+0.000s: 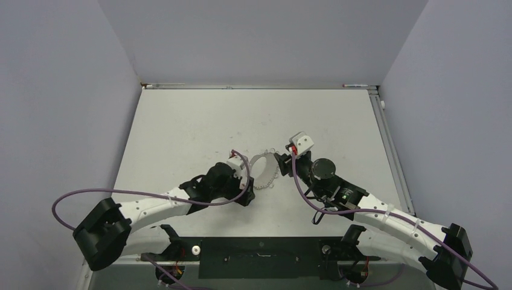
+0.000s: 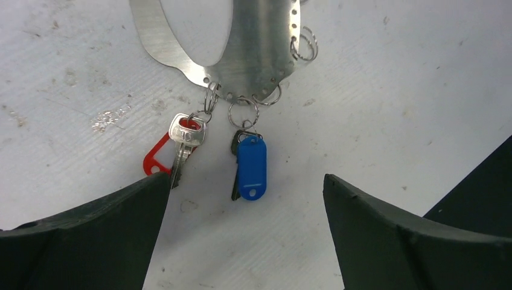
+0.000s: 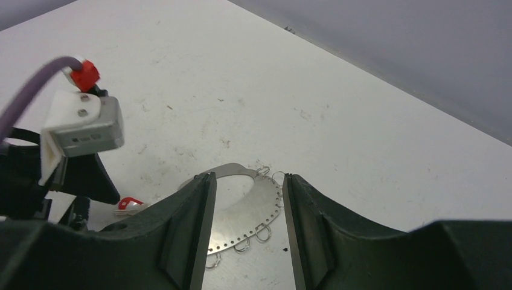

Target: Put the keys on the keyring

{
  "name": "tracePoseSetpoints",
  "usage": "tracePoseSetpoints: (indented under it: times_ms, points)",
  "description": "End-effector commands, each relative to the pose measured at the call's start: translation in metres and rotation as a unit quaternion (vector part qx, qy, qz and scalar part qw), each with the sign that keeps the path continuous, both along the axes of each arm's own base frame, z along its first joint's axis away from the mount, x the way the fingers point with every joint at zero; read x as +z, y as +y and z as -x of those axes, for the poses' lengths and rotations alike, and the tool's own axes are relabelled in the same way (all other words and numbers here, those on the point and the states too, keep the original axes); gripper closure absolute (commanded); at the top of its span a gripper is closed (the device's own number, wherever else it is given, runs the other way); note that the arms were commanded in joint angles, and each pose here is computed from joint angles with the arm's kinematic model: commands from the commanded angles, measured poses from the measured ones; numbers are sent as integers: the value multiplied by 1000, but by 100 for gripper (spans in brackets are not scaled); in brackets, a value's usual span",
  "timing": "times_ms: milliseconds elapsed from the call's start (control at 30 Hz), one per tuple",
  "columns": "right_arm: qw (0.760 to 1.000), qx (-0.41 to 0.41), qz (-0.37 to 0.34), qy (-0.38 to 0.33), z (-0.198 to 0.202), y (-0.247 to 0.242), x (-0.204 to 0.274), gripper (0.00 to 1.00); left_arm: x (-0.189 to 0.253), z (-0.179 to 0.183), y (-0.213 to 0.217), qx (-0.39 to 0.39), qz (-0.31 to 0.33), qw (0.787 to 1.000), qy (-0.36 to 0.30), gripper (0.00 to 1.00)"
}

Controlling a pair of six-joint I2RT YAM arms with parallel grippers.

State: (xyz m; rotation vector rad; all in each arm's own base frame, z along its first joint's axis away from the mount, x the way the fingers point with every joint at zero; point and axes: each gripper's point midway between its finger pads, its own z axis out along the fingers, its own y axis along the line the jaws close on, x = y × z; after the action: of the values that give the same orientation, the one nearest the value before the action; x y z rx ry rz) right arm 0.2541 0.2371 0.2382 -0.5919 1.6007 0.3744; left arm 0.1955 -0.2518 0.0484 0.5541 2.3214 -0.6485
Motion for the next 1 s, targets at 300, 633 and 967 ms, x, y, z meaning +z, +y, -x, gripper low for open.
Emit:
tracePoseSetpoints:
  times_ms: [300,633,967]
  points:
    - [994,16,-103,-40,4,8,44,21,136,-15,72,190,29,975,-110,4]
    - [972,-50,-218,-68,11,-33,73,20,208,-32,154,263,-55,916,-298,4]
    - [962,-127,-237,-51,11,-71,33,19,207,-26,186,321,-1,880,-350,4]
